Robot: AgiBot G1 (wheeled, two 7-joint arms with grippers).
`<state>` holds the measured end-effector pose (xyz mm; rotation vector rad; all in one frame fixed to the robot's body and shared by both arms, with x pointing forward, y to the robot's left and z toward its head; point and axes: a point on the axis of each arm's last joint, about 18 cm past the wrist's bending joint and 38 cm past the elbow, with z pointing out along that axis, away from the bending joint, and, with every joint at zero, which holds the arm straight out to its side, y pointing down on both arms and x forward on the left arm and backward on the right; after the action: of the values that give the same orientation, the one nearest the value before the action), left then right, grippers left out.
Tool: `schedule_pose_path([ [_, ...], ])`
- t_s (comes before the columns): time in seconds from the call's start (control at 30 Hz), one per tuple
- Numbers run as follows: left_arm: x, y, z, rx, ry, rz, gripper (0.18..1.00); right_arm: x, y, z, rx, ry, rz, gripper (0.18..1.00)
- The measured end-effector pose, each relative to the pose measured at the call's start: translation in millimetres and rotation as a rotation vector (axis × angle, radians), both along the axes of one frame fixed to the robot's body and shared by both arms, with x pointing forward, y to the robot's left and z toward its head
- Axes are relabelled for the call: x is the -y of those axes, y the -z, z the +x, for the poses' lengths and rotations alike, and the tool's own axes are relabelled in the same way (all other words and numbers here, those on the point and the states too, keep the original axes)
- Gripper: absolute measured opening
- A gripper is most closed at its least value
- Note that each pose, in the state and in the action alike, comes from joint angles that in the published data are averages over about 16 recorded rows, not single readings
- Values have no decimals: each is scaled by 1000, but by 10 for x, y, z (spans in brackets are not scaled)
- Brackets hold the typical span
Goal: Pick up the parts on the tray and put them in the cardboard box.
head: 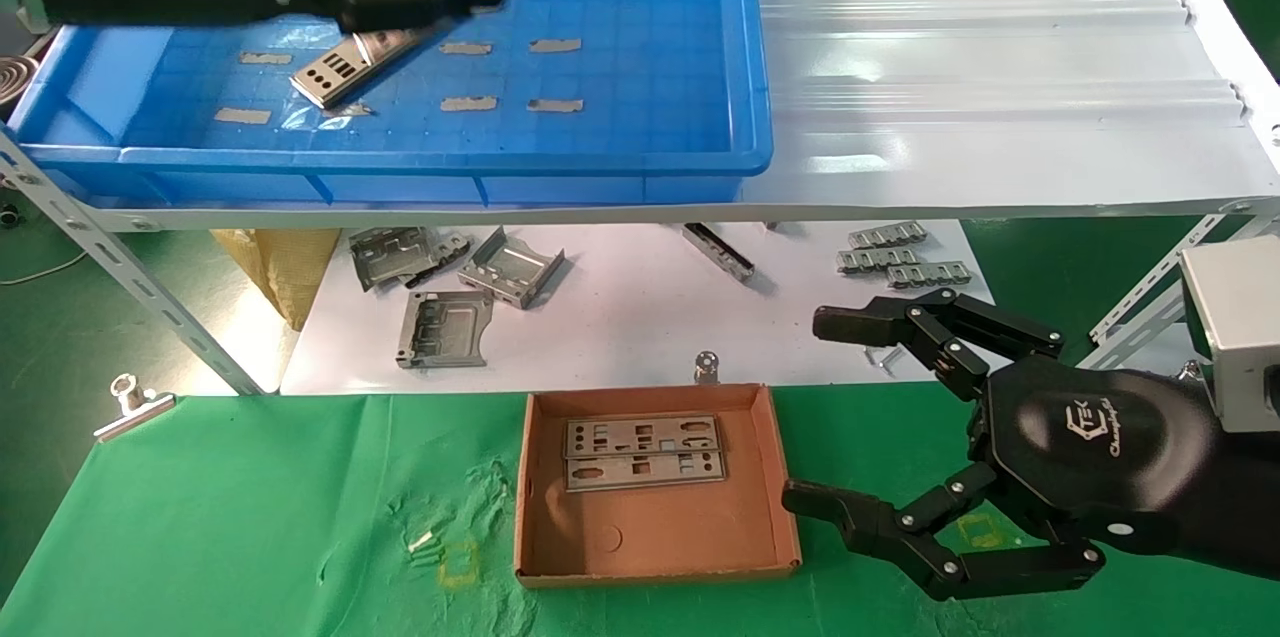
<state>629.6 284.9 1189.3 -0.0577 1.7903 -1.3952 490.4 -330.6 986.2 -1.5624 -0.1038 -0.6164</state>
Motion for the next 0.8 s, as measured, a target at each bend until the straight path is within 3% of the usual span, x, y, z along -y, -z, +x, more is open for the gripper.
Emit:
schedule_pose_path([
  [0.2, 232, 435, -138, 7, 177, 153, 456, 0, 0, 0, 0, 0, 0, 1000],
  [0.37, 366, 908, -129, -5, 256, 245, 456, 0, 0, 0, 0, 0, 0, 1000],
  [0.57, 536, 1544, 18, -70, 267, 304, 456, 0, 0, 0, 0, 0, 0, 1000],
  [0.8, 757, 2197, 300, -144, 200, 329, 455, 0, 0, 0, 0, 0, 0, 1000],
])
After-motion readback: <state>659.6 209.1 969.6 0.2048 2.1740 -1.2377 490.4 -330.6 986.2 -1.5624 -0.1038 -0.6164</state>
